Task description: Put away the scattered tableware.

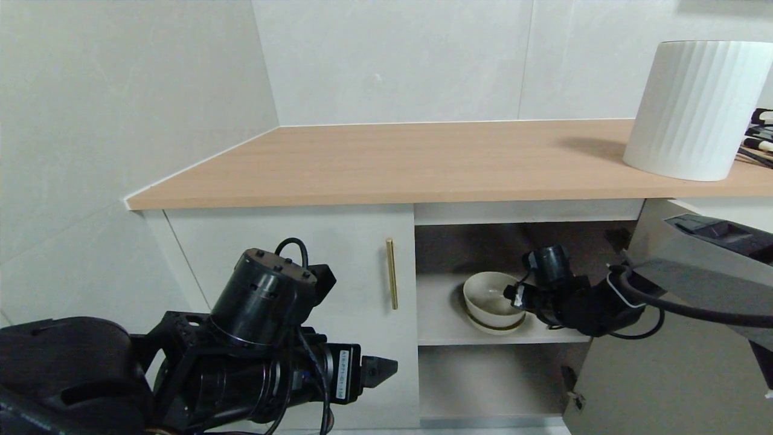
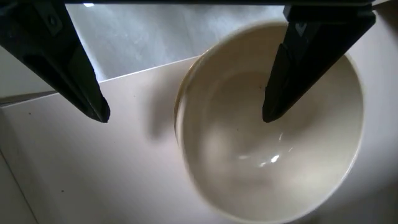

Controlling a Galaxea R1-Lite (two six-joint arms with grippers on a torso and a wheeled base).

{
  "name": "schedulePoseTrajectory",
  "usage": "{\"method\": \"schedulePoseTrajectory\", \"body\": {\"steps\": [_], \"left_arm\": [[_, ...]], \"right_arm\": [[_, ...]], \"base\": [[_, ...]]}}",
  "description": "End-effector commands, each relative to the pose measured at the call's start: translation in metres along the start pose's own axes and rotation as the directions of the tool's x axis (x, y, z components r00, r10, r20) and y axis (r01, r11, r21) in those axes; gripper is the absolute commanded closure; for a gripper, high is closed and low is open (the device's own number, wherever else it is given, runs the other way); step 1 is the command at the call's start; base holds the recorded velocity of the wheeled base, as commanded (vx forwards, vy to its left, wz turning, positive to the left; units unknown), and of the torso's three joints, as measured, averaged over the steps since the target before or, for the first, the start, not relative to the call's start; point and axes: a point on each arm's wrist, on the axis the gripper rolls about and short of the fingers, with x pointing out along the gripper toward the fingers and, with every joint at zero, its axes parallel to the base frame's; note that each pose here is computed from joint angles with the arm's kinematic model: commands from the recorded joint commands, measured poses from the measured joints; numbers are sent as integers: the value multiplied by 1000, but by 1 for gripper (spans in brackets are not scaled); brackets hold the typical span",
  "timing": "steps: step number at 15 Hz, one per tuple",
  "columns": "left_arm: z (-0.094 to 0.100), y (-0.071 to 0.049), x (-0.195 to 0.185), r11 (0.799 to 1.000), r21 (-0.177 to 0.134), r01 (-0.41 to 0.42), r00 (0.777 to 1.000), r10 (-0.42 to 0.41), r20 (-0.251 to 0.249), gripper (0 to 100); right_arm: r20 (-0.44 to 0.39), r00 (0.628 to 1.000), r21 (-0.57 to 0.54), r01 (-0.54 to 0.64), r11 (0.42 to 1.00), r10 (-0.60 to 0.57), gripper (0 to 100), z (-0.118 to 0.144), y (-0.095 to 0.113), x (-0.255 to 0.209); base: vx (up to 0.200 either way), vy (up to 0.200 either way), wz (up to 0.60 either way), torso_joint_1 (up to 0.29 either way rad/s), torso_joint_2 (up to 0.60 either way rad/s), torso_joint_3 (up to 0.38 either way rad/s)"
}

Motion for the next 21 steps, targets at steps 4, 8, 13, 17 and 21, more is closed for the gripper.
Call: {"method": "schedulePoseTrajectory", "body": {"steps": [4,8,13,17,21], "left_arm": [[10,11,-14,998,-59,-20,997,24,70,0],[15,26,-67,995,-97,14,975,8,223,0],[-3,42,-97,993,-117,13,958,21,288,0],[-3,43,-97,996,-93,0,957,27,290,0],[-6,45,-87,995,-93,-22,967,44,250,0]], "right_arm": [[-22,997,-39,-79,996,78,0,11,0,-79],[-108,971,-107,-225,969,213,0,23,-12,-187],[-168,947,-171,-301,938,273,0,23,-45,-293],[-240,941,-216,-291,932,238,0,-1,-63,-305],[-230,941,-220,-300,928,249,0,-5,-70,-312]], "base": [[0,0,0,0,0,0],[0,0,0,0,0,0],[0,0,0,0,0,0],[0,0,0,0,0,0],[-150,0,0,3,3,4]]}}
